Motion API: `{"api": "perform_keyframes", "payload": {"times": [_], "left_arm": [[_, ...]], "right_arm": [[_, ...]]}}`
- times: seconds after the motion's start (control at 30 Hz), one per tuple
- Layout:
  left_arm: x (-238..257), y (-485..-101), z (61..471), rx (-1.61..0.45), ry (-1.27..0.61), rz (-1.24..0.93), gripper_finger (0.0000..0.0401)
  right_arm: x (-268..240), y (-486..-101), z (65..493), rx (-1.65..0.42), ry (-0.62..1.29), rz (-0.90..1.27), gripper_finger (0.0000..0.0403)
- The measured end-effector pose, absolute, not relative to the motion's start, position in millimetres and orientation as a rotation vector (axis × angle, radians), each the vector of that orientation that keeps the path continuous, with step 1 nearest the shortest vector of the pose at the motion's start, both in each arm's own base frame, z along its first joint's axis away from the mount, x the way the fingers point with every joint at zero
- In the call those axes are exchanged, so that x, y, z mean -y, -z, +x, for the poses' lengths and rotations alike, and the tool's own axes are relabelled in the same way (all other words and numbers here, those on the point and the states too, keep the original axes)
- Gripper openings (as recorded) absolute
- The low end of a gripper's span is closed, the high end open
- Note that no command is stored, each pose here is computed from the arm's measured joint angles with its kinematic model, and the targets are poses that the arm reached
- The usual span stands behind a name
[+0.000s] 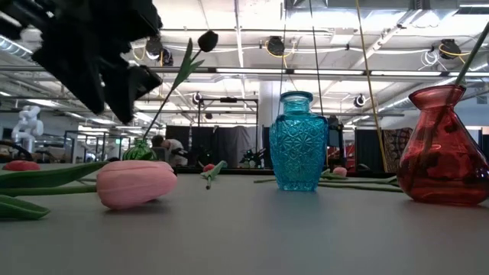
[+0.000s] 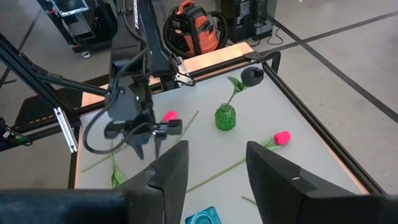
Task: Sort flowers into vase by color
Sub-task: Put the left black tulip into the green vase
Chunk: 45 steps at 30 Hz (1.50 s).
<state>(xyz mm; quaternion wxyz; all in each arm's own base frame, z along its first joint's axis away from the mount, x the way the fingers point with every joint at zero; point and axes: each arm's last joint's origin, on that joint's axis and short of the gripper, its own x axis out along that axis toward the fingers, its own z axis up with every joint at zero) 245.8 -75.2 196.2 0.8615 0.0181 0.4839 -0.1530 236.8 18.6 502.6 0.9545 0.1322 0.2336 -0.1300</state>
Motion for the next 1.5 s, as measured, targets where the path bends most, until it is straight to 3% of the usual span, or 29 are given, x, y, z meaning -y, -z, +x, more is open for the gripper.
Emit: {"api": "perform_keyframes", "payload": {"times": [0.47, 1.5], "left_arm": [[87.9, -166.9, 253.9, -1.093, 0.414, 0.184, 0.0189], [89.2, -135.0, 266.0, -1.163, 0.328, 0.236, 0.0189]], "right_arm": [[-18.6, -502.5, 236.7, -0.476, 0.263, 0.264, 0.0153], [-18.7, -502.3, 236.7, -0.477, 0.263, 0.267, 0.0153]]}}
